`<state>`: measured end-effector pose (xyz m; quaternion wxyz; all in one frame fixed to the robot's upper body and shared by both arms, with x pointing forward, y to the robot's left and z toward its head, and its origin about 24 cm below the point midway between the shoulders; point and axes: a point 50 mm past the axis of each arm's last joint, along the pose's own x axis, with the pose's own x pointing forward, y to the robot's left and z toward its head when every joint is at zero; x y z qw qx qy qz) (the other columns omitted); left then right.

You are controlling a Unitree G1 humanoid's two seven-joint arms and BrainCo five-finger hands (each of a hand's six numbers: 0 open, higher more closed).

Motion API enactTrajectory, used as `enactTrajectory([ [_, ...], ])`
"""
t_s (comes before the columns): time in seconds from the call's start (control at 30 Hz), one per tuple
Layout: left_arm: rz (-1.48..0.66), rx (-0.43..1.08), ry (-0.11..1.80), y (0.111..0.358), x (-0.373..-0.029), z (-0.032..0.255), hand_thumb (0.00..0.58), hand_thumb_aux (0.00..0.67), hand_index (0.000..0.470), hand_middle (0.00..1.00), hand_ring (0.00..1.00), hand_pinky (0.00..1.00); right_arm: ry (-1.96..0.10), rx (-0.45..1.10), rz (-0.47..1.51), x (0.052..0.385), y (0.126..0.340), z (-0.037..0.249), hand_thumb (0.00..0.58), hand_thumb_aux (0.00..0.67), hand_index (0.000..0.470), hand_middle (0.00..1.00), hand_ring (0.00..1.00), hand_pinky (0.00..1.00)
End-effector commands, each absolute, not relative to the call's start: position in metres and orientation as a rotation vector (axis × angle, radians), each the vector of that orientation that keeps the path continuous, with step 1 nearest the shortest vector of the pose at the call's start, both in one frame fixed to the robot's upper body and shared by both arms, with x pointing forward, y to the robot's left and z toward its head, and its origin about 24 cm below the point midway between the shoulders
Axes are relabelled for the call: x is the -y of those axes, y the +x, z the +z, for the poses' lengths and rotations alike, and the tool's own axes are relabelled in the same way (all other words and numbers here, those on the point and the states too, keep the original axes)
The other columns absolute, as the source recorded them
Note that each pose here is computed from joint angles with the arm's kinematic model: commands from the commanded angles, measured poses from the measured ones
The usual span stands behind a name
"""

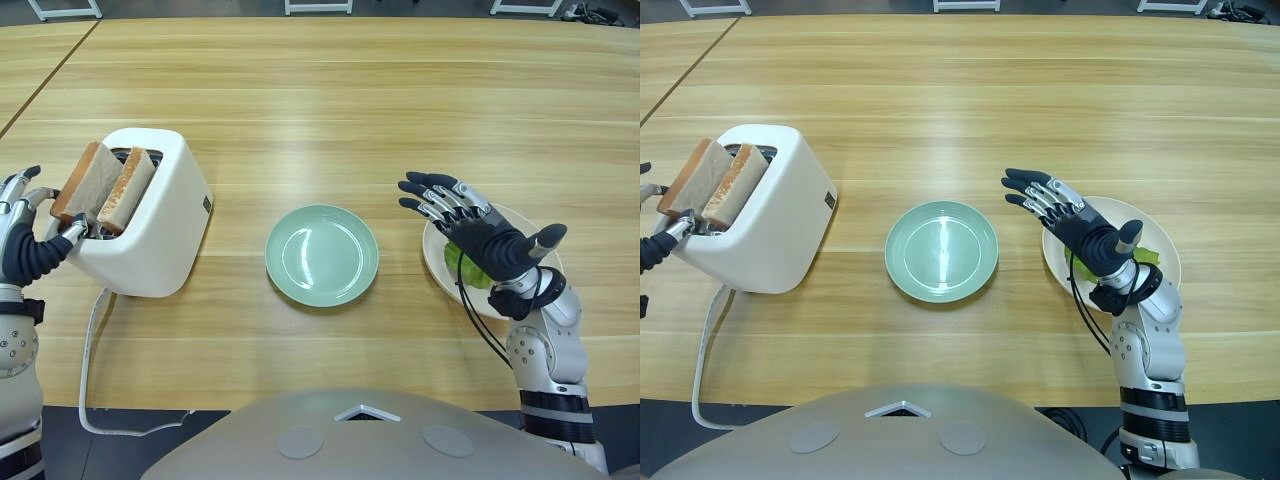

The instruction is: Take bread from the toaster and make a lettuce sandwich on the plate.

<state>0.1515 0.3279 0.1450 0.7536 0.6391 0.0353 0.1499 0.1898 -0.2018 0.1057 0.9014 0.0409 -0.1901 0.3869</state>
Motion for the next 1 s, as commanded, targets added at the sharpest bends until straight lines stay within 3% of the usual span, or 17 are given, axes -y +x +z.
enactTrajectory([
  [0.03, 0.325, -0.042, 1.370, 0.155, -0.326, 0.146, 0.468, 0.376, 0.264, 0.00, 0.00, 0.00, 0.084, 0.399, 0.804, 0.200, 0.189, 0.107, 0.000, 0.000, 0.000, 0.00, 0.00, 0.00],
  [0.23, 0.331, -0.029, 1.349, 0.155, -0.326, 0.146, 0.494, 0.413, 0.289, 0.00, 0.00, 0.00, 0.081, 0.398, 0.806, 0.199, 0.189, 0.107, 0.000, 0.000, 0.000, 0.00, 0.00, 0.00],
  [0.3, 0.325, -0.029, 1.339, 0.156, -0.326, 0.145, 0.539, 0.491, 0.345, 0.00, 0.00, 0.00, 0.079, 0.398, 0.807, 0.199, 0.189, 0.107, 0.000, 0.000, 0.000, 0.00, 0.00, 0.00],
  [0.37, 0.318, -0.033, 1.332, 0.156, -0.326, 0.143, 0.580, 0.670, 0.470, 0.00, 0.00, 0.00, 0.078, 0.399, 0.807, 0.199, 0.189, 0.106, 0.000, 0.000, 0.000, 0.00, 0.00, 0.00],
  [0.67, 0.335, 0.091, 1.293, 0.158, -0.322, 0.152, 0.580, 0.670, 0.470, 0.00, 0.00, 0.00, 0.069, 0.397, 0.810, 0.197, 0.191, 0.105, 0.000, 0.000, 0.000, 0.00, 0.00, 0.00],
  [1.0, 0.407, 0.588, 0.946, 0.166, -0.294, 0.236, 0.580, 0.670, 0.470, 0.00, 0.00, 0.00, 0.067, 0.397, 0.788, 0.195, 0.195, 0.098, 0.000, 0.000, 0.000, 0.00, 0.00, 0.00],
])
